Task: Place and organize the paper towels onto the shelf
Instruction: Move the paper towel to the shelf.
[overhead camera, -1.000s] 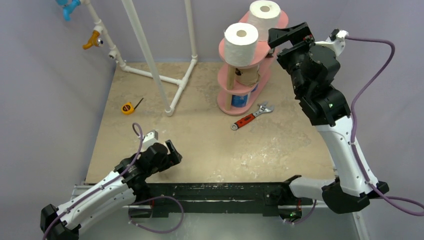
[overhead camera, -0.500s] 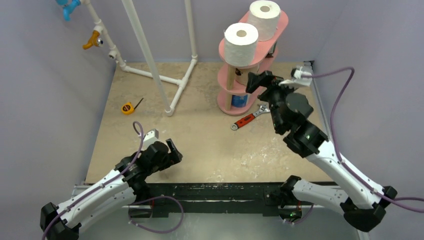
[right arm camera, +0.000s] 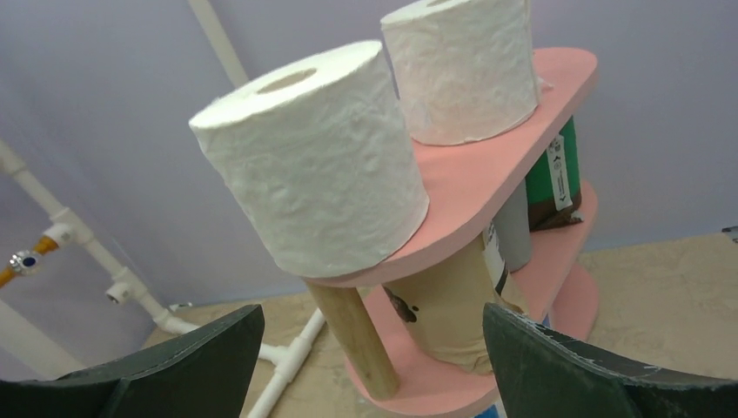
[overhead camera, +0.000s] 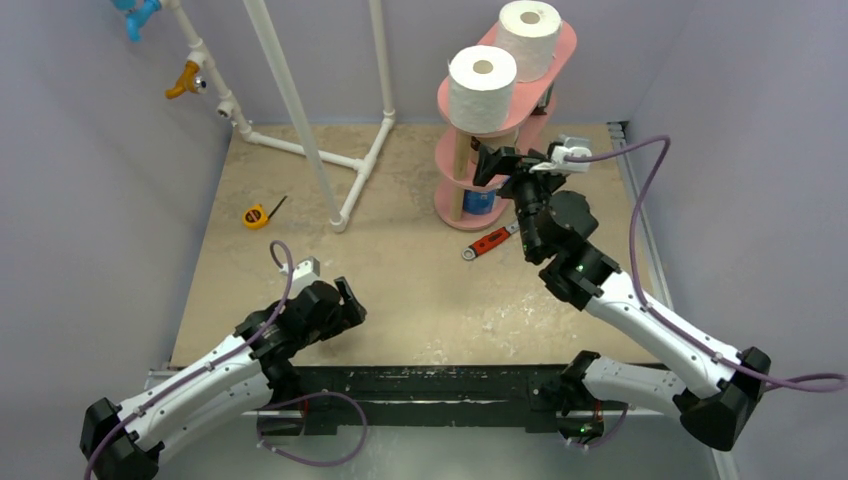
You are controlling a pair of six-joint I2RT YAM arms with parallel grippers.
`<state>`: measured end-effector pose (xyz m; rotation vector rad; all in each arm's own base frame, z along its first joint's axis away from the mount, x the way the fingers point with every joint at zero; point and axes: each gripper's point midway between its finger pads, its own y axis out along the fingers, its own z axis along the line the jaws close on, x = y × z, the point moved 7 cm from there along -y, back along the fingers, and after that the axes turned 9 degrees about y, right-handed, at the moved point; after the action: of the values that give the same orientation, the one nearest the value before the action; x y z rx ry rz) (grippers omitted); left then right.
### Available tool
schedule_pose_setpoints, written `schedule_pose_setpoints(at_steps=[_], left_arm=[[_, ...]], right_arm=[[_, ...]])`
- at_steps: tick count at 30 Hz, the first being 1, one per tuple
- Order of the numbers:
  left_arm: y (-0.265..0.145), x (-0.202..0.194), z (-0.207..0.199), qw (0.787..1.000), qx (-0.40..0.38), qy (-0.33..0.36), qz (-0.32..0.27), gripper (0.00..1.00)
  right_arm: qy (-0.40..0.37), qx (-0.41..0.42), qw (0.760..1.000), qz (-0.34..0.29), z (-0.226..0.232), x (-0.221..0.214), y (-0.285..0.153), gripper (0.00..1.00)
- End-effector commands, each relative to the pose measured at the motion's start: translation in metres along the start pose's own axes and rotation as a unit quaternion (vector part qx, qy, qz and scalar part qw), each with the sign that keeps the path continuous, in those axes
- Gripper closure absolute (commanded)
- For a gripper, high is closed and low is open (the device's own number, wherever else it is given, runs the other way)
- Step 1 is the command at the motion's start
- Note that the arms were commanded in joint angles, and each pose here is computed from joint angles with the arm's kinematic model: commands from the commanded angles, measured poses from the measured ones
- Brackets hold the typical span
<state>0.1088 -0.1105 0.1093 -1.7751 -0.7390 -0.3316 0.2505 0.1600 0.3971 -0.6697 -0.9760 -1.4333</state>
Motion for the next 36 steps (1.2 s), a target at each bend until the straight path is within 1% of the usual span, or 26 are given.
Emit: schedule_pose_setpoints(at_steps=[1, 5, 8, 13, 21, 30, 36], left_arm=[[-0.006, 0.018, -0.013, 0.999, -0.017, -0.008, -0.034, 0.09], [-0.007, 0.019, -0.013, 0.999, -0.011, -0.010, -0.036, 0.09], [-0.006, 0.021, -0.015, 0.999, -0.011, -0.009, -0.037, 0.09], [-0.004, 0.024, -0.021, 0.999, -0.007, -0.002, -0.033, 0.08], [-0.001, 0.025, -0.024, 1.000, -0.007, 0.005, -0.028, 0.08], [-0.002, 0.023, -0.019, 0.999, -0.005, 0.005, -0.032, 0.08], [-0.002, 0.021, -0.017, 0.999, -0.005, 0.002, -0.032, 0.08]], right_arm=[[0.002, 0.009, 0.998, -0.064, 0.007, 0.005, 0.005, 0.01], [-0.009, 0.019, 0.996, -0.088, 0.009, -0.004, 0.006, 0.01], [-0.030, 0.025, 0.995, -0.089, 0.013, -0.013, 0.008, 0.01], [-0.036, 0.031, 0.995, -0.089, 0.019, -0.021, 0.014, 0.01], [-0.039, 0.005, 0.995, -0.095, 0.025, -0.024, 0.026, 0.01], [-0.042, -0.003, 0.994, -0.104, 0.037, -0.023, 0.041, 0.01], [-0.055, -0.035, 0.992, -0.109, 0.040, -0.022, 0.052, 0.01]])
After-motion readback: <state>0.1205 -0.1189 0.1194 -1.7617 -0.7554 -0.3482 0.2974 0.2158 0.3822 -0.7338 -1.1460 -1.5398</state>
